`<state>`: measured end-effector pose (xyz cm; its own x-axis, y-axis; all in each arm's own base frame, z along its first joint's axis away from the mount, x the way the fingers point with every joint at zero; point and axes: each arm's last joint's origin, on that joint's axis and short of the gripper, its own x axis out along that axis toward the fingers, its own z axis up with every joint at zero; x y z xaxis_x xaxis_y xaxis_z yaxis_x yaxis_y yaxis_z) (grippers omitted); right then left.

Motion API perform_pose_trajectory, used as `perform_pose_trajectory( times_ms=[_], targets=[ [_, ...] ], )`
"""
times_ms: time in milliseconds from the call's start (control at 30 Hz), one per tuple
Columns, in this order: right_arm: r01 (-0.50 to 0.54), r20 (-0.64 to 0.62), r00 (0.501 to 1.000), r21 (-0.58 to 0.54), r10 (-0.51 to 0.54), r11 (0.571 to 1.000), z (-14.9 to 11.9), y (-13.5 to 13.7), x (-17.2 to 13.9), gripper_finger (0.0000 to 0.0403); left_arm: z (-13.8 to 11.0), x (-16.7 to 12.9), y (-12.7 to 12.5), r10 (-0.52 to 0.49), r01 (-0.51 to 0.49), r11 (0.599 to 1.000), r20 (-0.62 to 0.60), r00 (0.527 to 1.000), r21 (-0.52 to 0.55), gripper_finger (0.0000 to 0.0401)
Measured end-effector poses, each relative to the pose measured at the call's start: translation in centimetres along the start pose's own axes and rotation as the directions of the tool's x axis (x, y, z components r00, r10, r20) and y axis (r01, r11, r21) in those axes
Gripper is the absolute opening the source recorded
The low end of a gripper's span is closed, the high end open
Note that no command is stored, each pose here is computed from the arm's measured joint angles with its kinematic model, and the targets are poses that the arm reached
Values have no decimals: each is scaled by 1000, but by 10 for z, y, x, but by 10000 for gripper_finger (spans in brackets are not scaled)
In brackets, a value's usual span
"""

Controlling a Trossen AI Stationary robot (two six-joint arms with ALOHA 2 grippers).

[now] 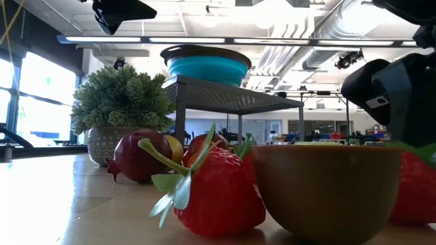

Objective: Pick & Place Fruit
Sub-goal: Put the strawberry into the blue strainer bowl on the shelf

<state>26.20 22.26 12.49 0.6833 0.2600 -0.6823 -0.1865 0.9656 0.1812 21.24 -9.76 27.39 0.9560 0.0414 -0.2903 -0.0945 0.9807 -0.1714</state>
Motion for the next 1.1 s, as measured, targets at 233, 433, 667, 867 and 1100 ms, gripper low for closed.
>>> perform_pose_trajectory(
  times_ms=[233, 433, 667, 867, 1100],
  targets=[
    [0, -5, 1000, -1, 0, 1000, 0, 0, 0, 108, 0, 0, 0, 0, 0, 1000, 0, 1000, 0, 218],
    [-1, -5, 1000, -1, 1, 1000, 0, 0, 0, 57, 0, 0, 0, 0, 0, 1000, 0, 1000, 0, 218],
    [-1, -5, 1000, -4, 1, 1000, 0, 0, 0, 13, 0, 0, 0, 0, 0, 1000, 0, 1000, 0, 218],
    [-2, -5, 1000, -4, 2, 1000, 0, 0, 0, 4, 0, 0, 0, 0, 0, 1000, 0, 1000, 0, 218],
    [-7, -8, 1000, 22, 7, 1000, 0, 0, 0, 4, 0, 0, 0, 1, -1, 1000, -2, 1000, 1, 218]
  ],
)
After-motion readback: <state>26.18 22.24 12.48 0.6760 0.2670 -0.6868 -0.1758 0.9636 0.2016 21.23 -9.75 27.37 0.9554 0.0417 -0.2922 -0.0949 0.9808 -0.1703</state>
